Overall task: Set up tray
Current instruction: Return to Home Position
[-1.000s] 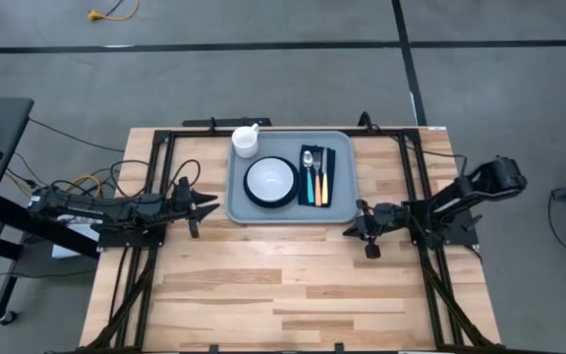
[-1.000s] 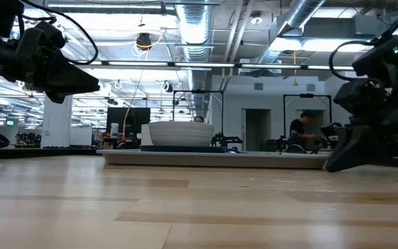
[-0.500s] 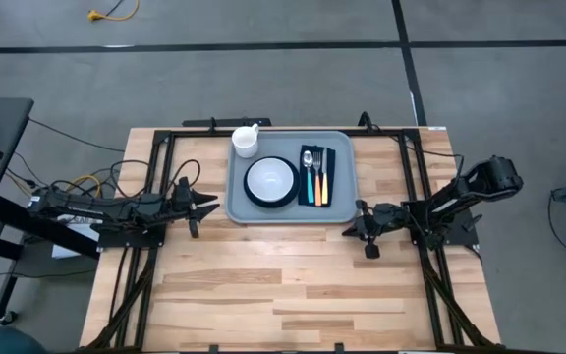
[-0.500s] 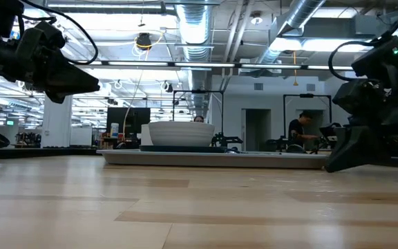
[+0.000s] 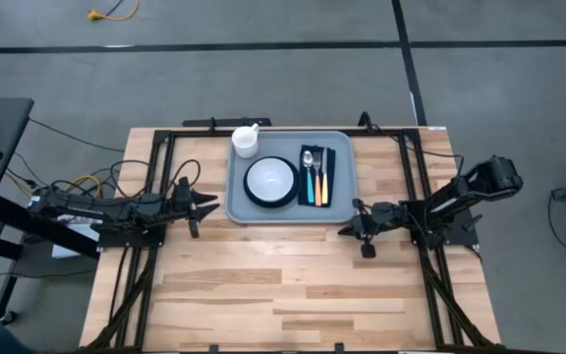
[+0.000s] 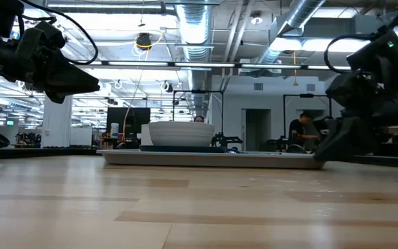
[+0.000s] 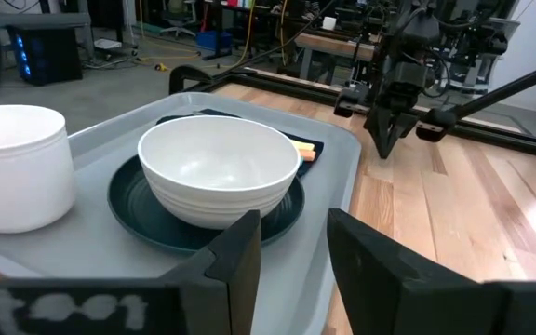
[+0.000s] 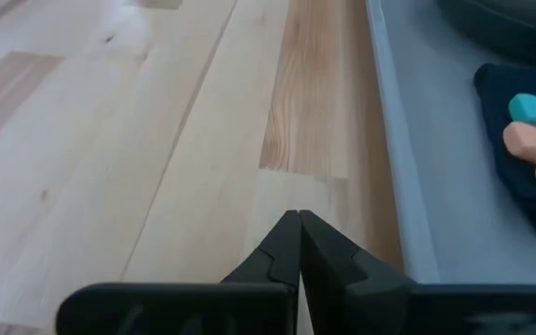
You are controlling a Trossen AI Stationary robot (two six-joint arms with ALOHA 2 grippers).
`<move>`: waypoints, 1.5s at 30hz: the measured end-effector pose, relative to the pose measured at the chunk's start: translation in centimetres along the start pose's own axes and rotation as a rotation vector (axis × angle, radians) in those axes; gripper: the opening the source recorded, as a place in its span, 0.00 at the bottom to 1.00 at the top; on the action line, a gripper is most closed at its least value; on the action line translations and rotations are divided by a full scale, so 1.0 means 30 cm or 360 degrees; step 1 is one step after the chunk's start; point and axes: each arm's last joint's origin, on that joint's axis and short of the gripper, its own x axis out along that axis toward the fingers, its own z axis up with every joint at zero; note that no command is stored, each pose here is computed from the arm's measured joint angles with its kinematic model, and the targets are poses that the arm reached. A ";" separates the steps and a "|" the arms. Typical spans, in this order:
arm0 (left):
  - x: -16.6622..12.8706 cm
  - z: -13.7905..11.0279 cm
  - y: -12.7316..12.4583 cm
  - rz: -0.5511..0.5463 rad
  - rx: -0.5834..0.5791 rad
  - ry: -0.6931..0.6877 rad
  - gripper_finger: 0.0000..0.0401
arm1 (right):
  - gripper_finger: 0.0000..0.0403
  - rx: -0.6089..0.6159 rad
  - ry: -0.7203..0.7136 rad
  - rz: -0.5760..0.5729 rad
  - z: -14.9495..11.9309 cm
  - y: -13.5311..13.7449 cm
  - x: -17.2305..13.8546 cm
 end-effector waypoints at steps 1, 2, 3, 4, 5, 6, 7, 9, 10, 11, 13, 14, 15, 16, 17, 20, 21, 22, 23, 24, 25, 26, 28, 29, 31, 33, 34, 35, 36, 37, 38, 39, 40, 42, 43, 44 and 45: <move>0.000 0.000 0.000 0.0000 0.0000 0.0000 0.28 | 0.00 0.0000 -0.0006 -0.0001 0.003 0.000 0.001; 0.000 0.000 0.000 0.0000 0.0000 0.0000 0.28 | 0.00 0.0000 -0.0009 -0.0002 0.005 -0.001 0.002; 0.000 0.000 0.000 0.0000 0.0000 0.0000 0.28 | 0.00 -0.0001 -0.0012 -0.0002 0.007 -0.001 0.003; 0.000 0.000 0.000 0.0000 0.0000 0.0000 0.28 | 0.00 -0.0001 -0.0015 -0.0002 0.009 -0.001 0.004; 0.000 0.000 0.000 -0.0001 0.0000 0.0000 0.28 | 0.00 -0.0001 -0.0017 -0.0002 0.011 -0.001 0.004; 0.000 0.000 0.000 0.0000 0.0000 0.0000 0.28 | 0.00 -0.0001 -0.0021 -0.0002 0.012 -0.002 0.005; 0.000 0.000 0.000 0.0000 0.0000 0.0001 0.28 | 0.00 -0.0001 -0.0024 -0.0003 0.013 -0.002 0.005; 0.000 0.000 0.000 0.0000 0.0000 0.0000 0.28 | 0.00 -0.0001 -0.0025 -0.0003 0.013 -0.002 0.005; 0.000 0.000 0.000 0.0000 0.0000 0.0000 0.28 | 0.00 -0.0001 -0.0025 -0.0003 0.013 -0.002 0.005; 0.000 0.000 0.000 0.0000 0.0000 0.0000 0.28 | 0.00 -0.0001 -0.0025 -0.0003 0.013 -0.002 0.005; 0.000 0.000 0.000 0.0000 0.0000 0.0001 0.28 | 0.00 -0.0001 -0.0025 -0.0003 0.013 -0.002 0.005; 0.000 0.000 0.000 0.0000 0.0000 0.0000 0.28 | 0.00 -0.0001 -0.0025 -0.0003 0.013 -0.002 0.005; 0.000 0.000 0.000 0.0000 0.0000 0.0001 0.28 | 0.00 -0.0001 -0.0025 -0.0003 0.013 -0.002 0.005; 0.000 0.000 0.000 0.0000 0.0000 0.0000 0.28 | 0.00 -0.0001 -0.0025 -0.0003 0.013 -0.002 0.005; 0.000 0.000 0.000 0.0000 0.0000 0.0000 0.28 | 0.00 -0.0001 -0.0025 -0.0003 0.013 -0.002 0.005; 0.000 0.000 0.000 0.0000 -0.0001 0.0000 0.28 | 0.00 -0.0001 -0.0024 -0.0003 0.013 -0.002 0.005; 0.000 0.000 0.000 0.0001 0.0000 0.0000 0.28 | 0.00 -0.0001 -0.0025 -0.0004 0.013 -0.002 0.005; 0.000 0.000 0.000 0.0000 0.0000 0.0000 0.28 | 0.00 -0.0001 -0.0025 -0.0003 0.014 -0.002 0.005; 0.000 0.000 0.000 0.0000 0.0000 0.0000 0.28 | 0.00 -0.0001 -0.0025 -0.0003 0.014 -0.002 0.005; 0.000 0.000 0.000 0.0000 0.0000 0.0000 0.28 | 0.00 -0.0001 -0.0025 -0.0003 0.014 -0.002 0.005; 0.000 0.000 0.000 0.0000 0.0000 0.0001 0.28 | 0.00 -0.0001 -0.0025 -0.0003 0.014 -0.002 0.005; 0.000 0.000 0.000 0.0000 -0.0001 0.0000 0.28 | 0.00 -0.0001 -0.0025 -0.0003 0.014 -0.002 0.005; 0.000 0.000 0.000 0.0001 0.0000 0.0000 0.28 | 0.00 -0.0001 -0.0025 -0.0003 0.014 -0.002 0.005; 0.000 0.000 0.000 0.0000 0.0000 0.0000 0.28 | 0.00 -0.0001 -0.0025 -0.0003 0.014 -0.002 0.005; 0.000 0.000 0.000 0.0000 0.0000 0.0001 0.28 | 0.00 -0.0001 -0.0025 -0.0003 0.014 -0.002 0.005; 0.000 0.000 0.000 0.0000 0.0000 0.0001 0.28 | 0.00 -0.0001 -0.0025 -0.0003 0.014 -0.002 0.005; 0.000 0.000 0.000 0.0000 0.0000 0.0001 0.28 | 0.00 -0.0001 -0.0025 -0.0003 0.014 -0.002 0.005; 0.000 0.000 0.000 0.0000 0.0000 0.0001 0.28 | 0.00 -0.0001 -0.0025 -0.0003 0.014 -0.002 0.005; 0.000 0.000 0.000 0.0001 0.0000 0.0000 0.28 | 0.00 -0.0001 -0.0025 -0.0003 0.014 -0.002 0.005; 0.000 0.000 0.000 0.0000 0.0000 0.0001 0.28 | 0.00 -0.0001 -0.0025 -0.0003 0.014 -0.002 0.005; 0.000 0.000 0.000 0.0000 0.0000 0.0001 0.28 | 0.00 -0.0001 -0.0025 -0.0003 0.014 -0.002 0.005; 0.000 0.000 0.000 0.0001 0.0000 0.0000 0.28 | 0.00 -0.0001 -0.0026 -0.0003 0.014 -0.002 0.005; 0.000 0.000 0.000 0.0000 0.0000 0.0001 0.28 | 0.00 -0.0001 -0.0025 -0.0003 0.014 -0.002 0.005; 0.000 0.000 0.000 0.0000 0.0000 0.0001 0.28 | 0.00 -0.0001 -0.0025 -0.0003 0.014 -0.002 0.005; 0.000 0.000 0.000 0.0000 0.0000 0.0000 0.28 | 0.00 -0.0001 -0.0025 -0.0004 0.014 -0.002 0.005; 0.000 0.000 0.000 0.0000 0.0000 0.0001 0.28 | 0.00 -0.0001 -0.0026 -0.0003 0.014 -0.002 0.005; 0.000 0.000 0.000 0.0001 0.0000 0.0001 0.28 | 0.00 -0.0001 -0.0026 -0.0003 0.014 -0.002 0.005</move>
